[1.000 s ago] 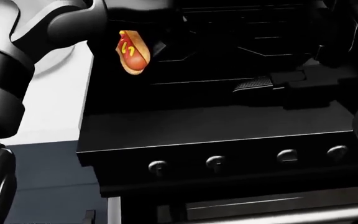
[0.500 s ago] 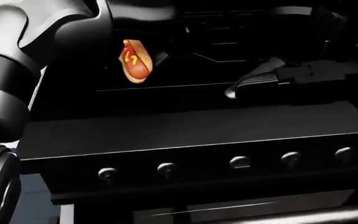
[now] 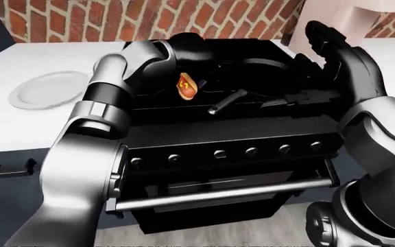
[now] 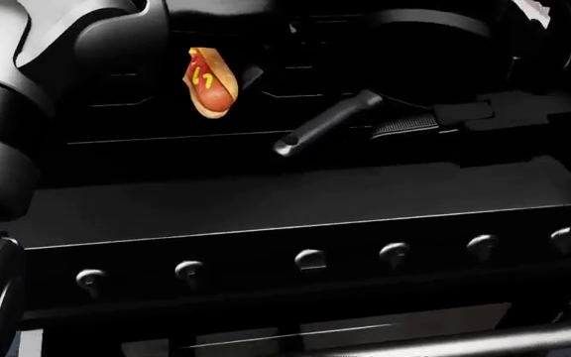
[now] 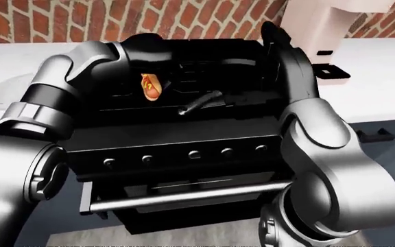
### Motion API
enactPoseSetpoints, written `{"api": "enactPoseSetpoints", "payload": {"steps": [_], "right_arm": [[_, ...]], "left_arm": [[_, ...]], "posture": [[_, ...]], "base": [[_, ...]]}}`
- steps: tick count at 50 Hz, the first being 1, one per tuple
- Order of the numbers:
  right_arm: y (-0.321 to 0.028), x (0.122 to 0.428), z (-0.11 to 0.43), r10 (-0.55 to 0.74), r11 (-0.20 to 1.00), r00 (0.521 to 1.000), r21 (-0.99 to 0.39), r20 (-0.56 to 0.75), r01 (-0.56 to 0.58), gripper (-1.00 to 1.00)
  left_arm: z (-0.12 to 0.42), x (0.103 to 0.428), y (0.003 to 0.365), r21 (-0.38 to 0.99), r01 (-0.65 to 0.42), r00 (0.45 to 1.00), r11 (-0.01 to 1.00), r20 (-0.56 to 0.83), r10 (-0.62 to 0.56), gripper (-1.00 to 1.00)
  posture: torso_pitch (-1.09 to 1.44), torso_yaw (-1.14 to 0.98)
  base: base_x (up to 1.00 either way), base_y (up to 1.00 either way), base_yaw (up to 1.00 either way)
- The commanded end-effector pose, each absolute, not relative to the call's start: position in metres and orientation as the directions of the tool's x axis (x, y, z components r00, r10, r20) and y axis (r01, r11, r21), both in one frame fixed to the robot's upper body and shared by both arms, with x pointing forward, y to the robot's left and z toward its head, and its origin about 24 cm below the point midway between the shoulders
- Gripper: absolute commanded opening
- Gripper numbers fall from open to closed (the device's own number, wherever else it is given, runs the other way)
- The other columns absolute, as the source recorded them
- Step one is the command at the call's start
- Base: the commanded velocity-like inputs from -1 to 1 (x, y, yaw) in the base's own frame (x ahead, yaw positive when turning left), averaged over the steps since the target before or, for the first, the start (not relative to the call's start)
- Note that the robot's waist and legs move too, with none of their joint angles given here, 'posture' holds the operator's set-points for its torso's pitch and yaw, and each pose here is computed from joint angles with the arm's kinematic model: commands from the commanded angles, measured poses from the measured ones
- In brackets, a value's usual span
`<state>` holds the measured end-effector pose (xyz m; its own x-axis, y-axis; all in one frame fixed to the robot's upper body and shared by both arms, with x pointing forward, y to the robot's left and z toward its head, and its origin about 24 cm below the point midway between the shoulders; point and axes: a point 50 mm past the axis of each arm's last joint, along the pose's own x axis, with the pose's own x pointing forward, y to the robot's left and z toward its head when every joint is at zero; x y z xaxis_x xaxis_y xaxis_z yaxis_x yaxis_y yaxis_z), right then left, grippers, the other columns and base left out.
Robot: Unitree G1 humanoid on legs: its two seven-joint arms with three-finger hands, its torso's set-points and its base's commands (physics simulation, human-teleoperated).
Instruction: Pick the hot dog from the plate and place it in the pan.
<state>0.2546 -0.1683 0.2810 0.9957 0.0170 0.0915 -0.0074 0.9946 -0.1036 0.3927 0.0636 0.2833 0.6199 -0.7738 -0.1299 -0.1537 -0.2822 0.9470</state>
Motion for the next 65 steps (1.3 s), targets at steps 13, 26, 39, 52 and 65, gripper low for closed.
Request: {"api": "enactPoseSetpoints", "payload": {"steps": [13, 26, 39, 52, 65], "right_arm": [[-0.168, 0.252, 0.291, 0.01, 0.994, 0.989, -0.106, 0.15, 0.006, 1.0], [-0.167, 0.251, 0.293, 0.014, 0.994, 0.988, -0.112, 0.152, 0.003, 1.0], [-0.166, 0.251, 0.293, 0.017, 0.994, 0.987, -0.111, 0.157, 0.0, 1.0], [-0.165, 0.25, 0.295, 0.025, 0.994, 0.984, -0.113, 0.175, -0.005, 1.0], [-0.165, 0.25, 0.299, 0.028, 0.993, 0.983, -0.118, 0.182, -0.006, 1.0]], "left_arm": [[0.31, 0.389, 0.064, 0.944, -0.226, 0.62, -0.242, -0.052, -0.783, -1.0], [0.312, 0.389, 0.066, 0.944, -0.227, 0.622, -0.24, -0.049, -0.781, -1.0], [0.314, 0.388, 0.065, 0.944, -0.232, 0.621, -0.236, -0.043, -0.782, -1.0], [0.318, 0.388, 0.067, 0.945, -0.237, 0.626, -0.228, -0.031, -0.779, -1.0], [0.325, 0.387, 0.068, 0.944, -0.246, 0.629, -0.218, -0.016, -0.777, -1.0]], "posture": [[0.0, 0.0], [0.0, 0.0], [0.0, 0.0], [0.0, 0.0], [0.0, 0.0]], "base": [[0.0, -0.26, 0.0], [0.02, -0.32, 0.0], [0.09, -0.25, 0.0], [0.03, 0.0, 0.0], [0.02, 0.0, 0.0]]}}
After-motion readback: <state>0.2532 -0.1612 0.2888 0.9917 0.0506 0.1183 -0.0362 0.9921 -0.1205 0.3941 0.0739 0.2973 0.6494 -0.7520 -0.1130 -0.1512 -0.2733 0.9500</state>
